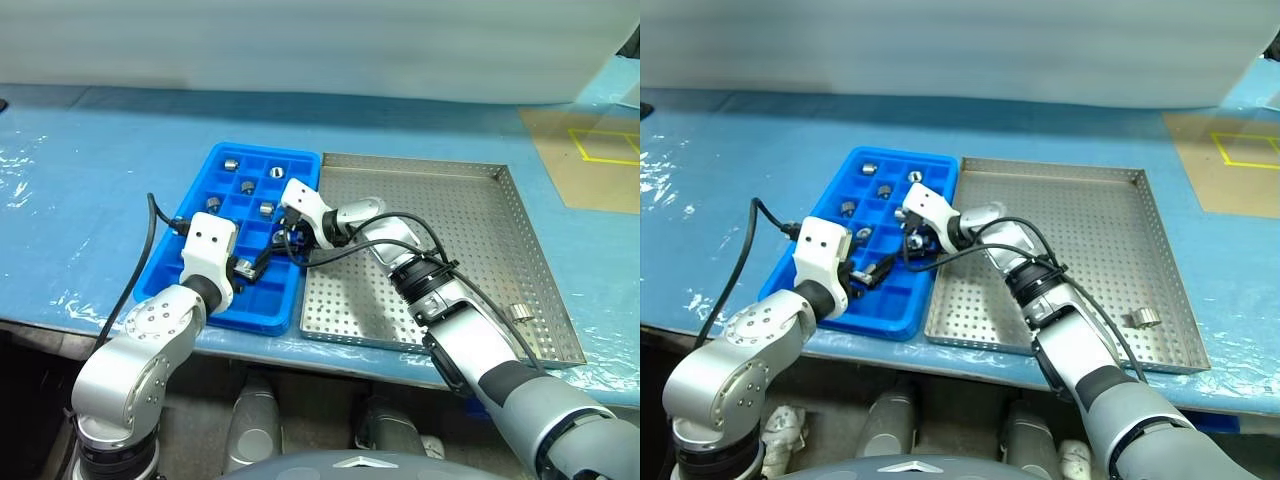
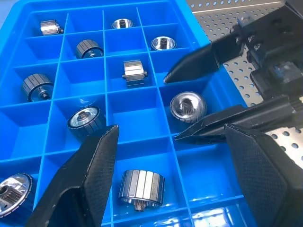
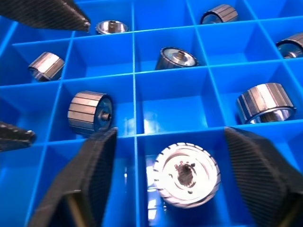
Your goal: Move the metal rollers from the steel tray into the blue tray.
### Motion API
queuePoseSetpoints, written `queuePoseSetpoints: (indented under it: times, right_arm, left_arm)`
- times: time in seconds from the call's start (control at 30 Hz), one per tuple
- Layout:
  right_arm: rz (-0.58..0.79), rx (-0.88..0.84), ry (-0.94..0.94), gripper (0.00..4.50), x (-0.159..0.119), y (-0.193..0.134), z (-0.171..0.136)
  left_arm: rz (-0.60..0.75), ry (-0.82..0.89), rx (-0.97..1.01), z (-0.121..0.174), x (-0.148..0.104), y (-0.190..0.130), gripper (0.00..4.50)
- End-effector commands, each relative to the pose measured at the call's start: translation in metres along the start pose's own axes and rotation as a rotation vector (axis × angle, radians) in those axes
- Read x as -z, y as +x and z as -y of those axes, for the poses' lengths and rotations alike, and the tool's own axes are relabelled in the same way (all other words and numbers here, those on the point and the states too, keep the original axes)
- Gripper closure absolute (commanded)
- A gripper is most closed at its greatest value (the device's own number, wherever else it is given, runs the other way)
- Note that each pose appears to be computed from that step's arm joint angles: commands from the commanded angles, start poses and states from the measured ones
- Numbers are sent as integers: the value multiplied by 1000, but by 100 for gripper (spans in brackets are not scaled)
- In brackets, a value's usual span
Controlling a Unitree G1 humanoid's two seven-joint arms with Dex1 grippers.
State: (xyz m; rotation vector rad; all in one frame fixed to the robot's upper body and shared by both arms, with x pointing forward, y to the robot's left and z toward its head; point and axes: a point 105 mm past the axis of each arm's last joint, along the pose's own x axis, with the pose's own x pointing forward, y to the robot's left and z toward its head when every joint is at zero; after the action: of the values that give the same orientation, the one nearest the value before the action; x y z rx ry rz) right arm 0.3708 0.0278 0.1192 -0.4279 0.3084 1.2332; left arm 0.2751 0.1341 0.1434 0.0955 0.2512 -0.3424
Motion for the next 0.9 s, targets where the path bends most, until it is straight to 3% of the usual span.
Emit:
queuePoseSetpoints:
  times: [0.03, 0.23, 0.4, 0.7, 0.9]
  right_arm:
    - [15, 87, 67, 21, 14, -17, 17]
    - [159, 213, 90, 21, 14, -56, 34]
    - [234, 284, 150, 21, 25, -92, 35]
    - [205, 517, 228, 21, 55, -169, 39]
    - [113, 550, 270, 21, 73, -203, 23]
  left_arm:
    - [49, 35, 45, 2, -16, 6, 75]
    - [93, 59, 156, 9, -32, 24, 75]
    - [130, 80, 336, 33, -35, 37, 75]
    - [183, 107, 535, 64, -40, 62, 75]
    - [192, 146, 646, 83, -36, 73, 75]
